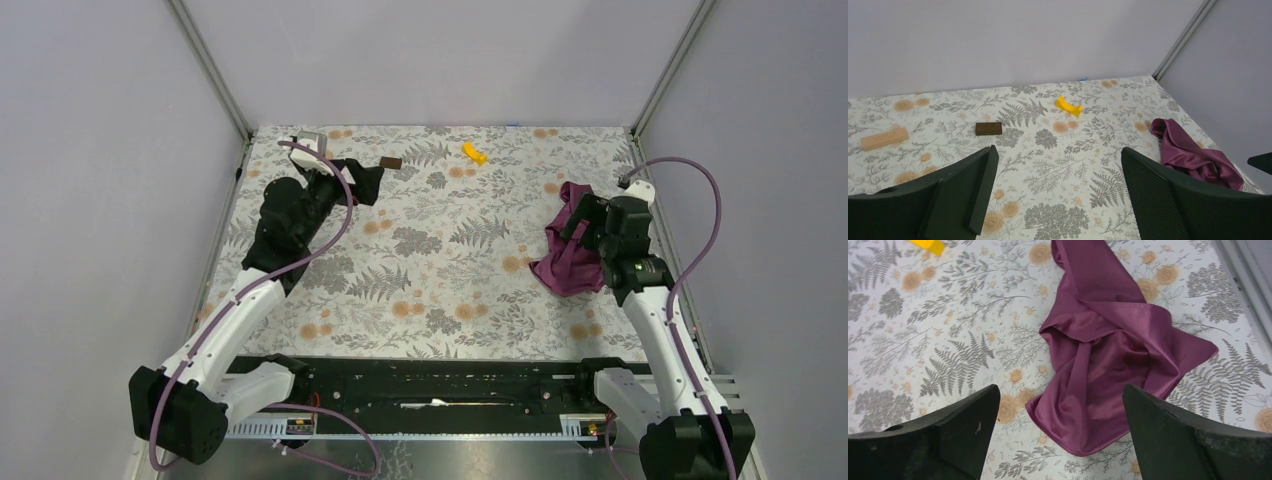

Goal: Fold the napkin into a case and place the utensils inside
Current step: Move the crumpled napkin to the corner of the board.

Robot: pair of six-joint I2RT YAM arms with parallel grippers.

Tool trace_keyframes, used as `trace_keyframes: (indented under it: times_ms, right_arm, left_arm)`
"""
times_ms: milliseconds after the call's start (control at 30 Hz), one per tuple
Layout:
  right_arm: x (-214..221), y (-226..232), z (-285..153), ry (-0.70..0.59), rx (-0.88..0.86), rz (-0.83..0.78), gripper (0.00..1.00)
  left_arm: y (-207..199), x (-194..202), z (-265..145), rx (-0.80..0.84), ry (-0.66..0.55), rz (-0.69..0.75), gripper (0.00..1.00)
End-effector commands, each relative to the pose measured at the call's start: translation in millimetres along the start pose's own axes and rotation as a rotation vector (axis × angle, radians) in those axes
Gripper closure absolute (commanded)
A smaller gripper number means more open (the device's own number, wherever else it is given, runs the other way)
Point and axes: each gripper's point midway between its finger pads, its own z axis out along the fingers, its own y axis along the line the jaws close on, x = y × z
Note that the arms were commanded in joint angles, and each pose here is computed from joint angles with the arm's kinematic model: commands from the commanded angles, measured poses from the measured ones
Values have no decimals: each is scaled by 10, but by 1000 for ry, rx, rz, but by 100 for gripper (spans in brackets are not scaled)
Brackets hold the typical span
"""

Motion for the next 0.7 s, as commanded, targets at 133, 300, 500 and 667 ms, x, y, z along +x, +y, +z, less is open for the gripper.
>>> trace_keyframes:
  times_ms: [133, 300, 500, 667]
  right_arm:
    - [-181, -186, 171, -10, 186, 83, 0]
    - [-45, -486, 301, 36, 306, 268, 0]
    - [196, -1167, 298, 52, 569, 498, 0]
    - [397, -1249, 495, 176, 519, 508, 0]
  left_arm:
    - [-348, -379, 23, 120, -105, 18, 1]
    - [-422, -328, 39, 153, -84, 10, 1]
    - [-511, -266, 74, 198, -55, -18, 1]
    - [-540, -263, 70, 214, -51, -19, 1]
